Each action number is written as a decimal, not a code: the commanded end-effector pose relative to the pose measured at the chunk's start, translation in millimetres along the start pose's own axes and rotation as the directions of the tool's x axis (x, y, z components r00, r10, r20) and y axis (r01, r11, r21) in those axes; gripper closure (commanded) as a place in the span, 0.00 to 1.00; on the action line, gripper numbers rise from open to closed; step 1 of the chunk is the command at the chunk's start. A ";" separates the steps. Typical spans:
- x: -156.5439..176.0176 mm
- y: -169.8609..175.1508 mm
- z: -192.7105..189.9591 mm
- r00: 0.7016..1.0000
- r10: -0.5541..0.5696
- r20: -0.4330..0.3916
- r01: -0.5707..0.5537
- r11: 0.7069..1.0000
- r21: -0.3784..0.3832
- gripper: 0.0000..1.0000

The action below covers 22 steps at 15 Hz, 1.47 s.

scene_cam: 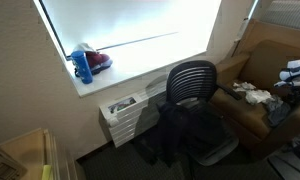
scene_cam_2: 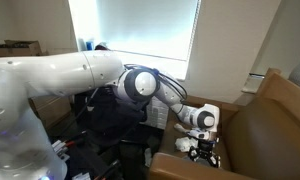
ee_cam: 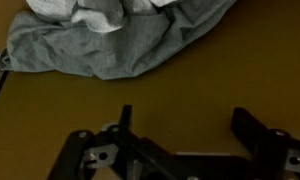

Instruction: Hang the pair of trousers on the left side and hang the blue shirt on the right side of the chair

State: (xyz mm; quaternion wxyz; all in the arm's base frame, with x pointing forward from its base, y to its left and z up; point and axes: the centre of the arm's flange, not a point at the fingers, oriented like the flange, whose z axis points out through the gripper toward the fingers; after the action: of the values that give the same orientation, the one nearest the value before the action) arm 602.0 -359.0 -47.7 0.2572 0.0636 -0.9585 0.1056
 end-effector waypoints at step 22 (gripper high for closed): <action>-69.9 21.0 48.8 0.889 0.169 0.425 -0.234 0.967 0.103 0.83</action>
State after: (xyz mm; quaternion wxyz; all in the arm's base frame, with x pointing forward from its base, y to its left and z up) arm 595.5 -328.5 -82.5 0.0210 0.0286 -0.9827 0.1816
